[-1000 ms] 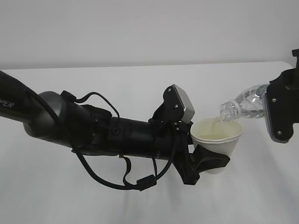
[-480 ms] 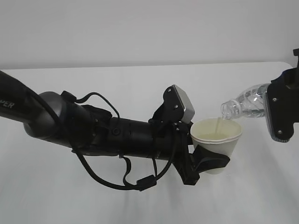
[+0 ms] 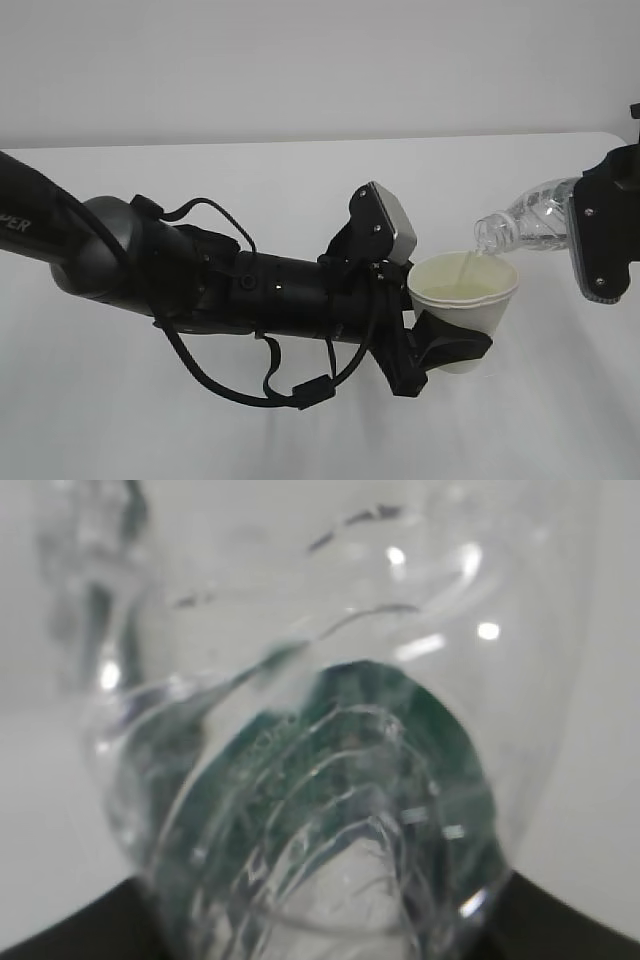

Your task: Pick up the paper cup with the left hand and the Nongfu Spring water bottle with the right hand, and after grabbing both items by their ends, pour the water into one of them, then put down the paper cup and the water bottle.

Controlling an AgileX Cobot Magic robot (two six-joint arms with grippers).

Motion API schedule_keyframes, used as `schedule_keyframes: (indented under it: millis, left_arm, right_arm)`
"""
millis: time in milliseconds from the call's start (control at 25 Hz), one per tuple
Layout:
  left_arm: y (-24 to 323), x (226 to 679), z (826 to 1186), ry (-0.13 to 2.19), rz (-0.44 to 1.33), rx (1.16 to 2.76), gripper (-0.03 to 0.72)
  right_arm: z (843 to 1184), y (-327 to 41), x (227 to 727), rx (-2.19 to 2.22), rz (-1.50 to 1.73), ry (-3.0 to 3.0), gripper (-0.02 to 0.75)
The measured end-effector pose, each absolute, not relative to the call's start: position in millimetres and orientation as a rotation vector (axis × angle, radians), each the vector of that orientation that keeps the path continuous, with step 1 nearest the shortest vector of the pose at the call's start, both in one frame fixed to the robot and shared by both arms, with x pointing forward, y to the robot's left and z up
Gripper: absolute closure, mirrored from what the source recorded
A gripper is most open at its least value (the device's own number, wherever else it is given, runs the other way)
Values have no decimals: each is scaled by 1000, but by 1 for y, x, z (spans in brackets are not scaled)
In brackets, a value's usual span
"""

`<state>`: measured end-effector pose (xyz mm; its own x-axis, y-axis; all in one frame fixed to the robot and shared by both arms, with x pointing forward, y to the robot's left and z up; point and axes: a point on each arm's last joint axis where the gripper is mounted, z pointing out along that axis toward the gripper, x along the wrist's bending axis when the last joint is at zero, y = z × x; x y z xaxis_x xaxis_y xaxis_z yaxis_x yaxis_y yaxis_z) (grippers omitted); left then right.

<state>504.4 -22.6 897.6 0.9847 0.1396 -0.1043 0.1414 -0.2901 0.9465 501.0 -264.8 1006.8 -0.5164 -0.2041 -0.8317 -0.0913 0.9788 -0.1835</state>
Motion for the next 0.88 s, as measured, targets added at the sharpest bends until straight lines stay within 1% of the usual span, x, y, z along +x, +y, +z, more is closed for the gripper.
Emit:
schedule_keyframes:
  millis: [880]
  left_arm:
    - [-23,504,898,204,-2,1870,274]
  right_arm:
    - [1007,-265,501,-209,-143,2115,372]
